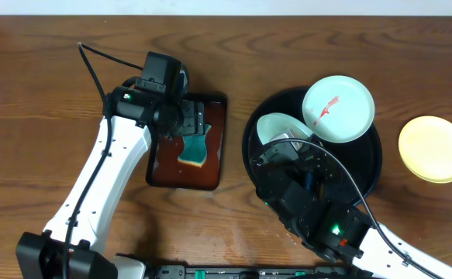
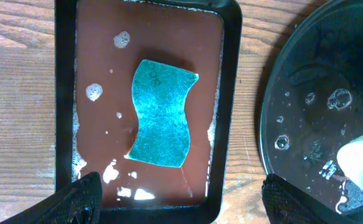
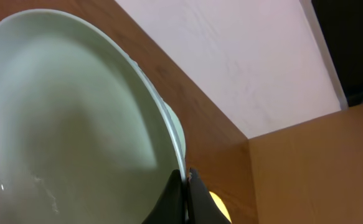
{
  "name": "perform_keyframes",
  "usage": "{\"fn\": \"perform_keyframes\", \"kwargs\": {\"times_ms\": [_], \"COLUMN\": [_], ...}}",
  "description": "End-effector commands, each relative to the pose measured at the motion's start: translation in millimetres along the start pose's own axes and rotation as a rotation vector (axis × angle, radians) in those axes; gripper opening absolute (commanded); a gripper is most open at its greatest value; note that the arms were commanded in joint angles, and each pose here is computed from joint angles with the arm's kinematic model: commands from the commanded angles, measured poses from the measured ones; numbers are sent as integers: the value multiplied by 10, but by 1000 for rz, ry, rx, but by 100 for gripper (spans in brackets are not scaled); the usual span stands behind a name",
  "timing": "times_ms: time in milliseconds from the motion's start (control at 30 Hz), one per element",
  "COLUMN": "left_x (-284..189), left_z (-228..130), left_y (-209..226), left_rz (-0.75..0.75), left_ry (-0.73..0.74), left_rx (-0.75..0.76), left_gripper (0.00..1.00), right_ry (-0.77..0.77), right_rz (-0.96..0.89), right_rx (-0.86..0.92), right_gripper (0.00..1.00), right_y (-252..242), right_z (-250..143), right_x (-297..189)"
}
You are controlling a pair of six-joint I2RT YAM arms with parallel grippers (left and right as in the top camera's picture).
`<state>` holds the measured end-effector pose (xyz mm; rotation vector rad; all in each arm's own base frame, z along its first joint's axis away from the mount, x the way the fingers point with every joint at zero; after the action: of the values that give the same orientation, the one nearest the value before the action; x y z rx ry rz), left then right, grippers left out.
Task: Clean dirty plates on tray and stack at the side
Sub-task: 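Lift the scrubbed pale green plate by its rim with the right gripper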
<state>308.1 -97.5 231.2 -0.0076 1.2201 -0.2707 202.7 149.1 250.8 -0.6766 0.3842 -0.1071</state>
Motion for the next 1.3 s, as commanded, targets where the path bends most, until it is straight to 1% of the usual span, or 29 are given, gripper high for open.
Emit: {"fn": "perform_keyframes", "kwargs": {"times_ms": [0, 733, 933, 1033, 1133, 1267], "left_x": [-65, -65, -65, -65, -65, -65], "left_z": [51, 50, 51, 51, 51, 51], "left_y": [13, 13, 13, 13, 13, 13], "left_rz": [6, 6, 6, 6, 6, 6], "left_ry": [-21, -21, -21, -21, -21, -21], "left_rx": [-5, -5, -5, -5, -5, -5], "left_gripper": [82, 82, 82, 82, 82, 82], "right_ry": [-17, -19, -18, -2, 44, 163], "right_rz": [-46, -49, -49, -18, 64, 173], "right_rx": [12, 10, 59, 137, 230, 468], "right_gripper": [1, 1, 1, 1, 1, 1], "right_y": [-62, -65, -68, -58, -31, -83], "right_z": [37, 41, 39, 22, -20, -141], "right_x": [-32, -32, -27, 21, 133, 391]}}
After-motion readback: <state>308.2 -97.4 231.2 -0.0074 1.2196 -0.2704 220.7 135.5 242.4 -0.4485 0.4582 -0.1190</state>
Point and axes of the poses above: each gripper's point midway between its finger pads, its own x axis out along the fingers, its own y axis along the line the jaws close on, z = x × y, the point moved 7 cm from there along -x, back along the fingers, and after that the axes turned 11 degrees about x, right-handed, at the moved point
